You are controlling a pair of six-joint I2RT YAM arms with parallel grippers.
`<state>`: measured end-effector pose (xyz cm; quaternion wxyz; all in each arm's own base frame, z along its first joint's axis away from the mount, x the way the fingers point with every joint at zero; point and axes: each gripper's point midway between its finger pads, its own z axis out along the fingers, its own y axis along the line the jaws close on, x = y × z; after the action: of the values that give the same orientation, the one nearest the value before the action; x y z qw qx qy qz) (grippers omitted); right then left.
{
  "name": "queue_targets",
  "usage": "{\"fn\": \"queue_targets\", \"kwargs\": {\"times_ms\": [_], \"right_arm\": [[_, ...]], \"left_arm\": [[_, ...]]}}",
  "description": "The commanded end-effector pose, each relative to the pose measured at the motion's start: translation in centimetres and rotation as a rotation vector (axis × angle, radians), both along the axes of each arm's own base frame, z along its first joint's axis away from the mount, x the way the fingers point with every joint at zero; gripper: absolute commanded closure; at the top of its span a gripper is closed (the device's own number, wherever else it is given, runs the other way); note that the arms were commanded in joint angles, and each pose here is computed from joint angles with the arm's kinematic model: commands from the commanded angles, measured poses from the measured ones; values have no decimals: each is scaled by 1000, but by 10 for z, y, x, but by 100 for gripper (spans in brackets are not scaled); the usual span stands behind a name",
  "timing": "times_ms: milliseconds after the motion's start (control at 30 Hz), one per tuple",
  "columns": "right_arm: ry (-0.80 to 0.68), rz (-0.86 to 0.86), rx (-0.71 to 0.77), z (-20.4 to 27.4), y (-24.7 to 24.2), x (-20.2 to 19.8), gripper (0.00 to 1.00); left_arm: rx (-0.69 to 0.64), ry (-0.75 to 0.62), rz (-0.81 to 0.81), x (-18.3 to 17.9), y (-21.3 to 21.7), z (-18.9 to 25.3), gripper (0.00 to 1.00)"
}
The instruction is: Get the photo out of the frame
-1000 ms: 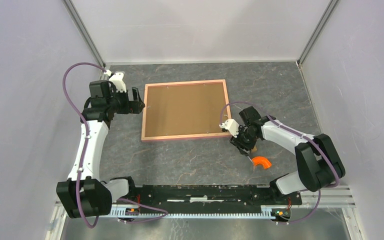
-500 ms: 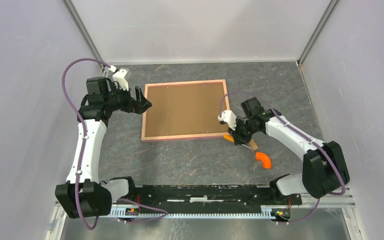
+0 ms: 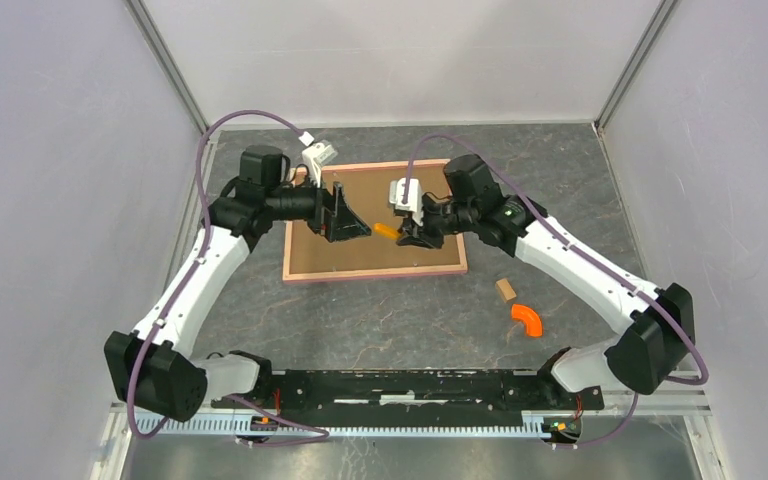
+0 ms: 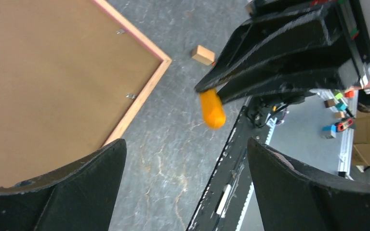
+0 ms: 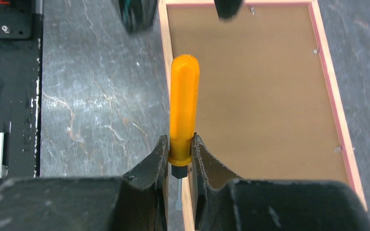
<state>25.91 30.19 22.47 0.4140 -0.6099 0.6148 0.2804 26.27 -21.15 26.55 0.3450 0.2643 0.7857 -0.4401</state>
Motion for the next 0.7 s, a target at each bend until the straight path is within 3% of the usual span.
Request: {"fn": "queue_targets", "kwargs": {"times_ms": [0,233,467,667], "right_arm": [[-37,34,71,27,28,0,100],[-79,-20,29,22,31,4,100],[-114,-86,-3,19,31,9,100],[-127,-85,6,20,36,6,100]], "left_arm": [[-47,1,0,1,-23,11,0],[-61,106,-15,-5,-43,-8,29],[-113,210,-18,-5,-56,-10,38],[-129,301,-1,-2,-61,-24,52]]}}
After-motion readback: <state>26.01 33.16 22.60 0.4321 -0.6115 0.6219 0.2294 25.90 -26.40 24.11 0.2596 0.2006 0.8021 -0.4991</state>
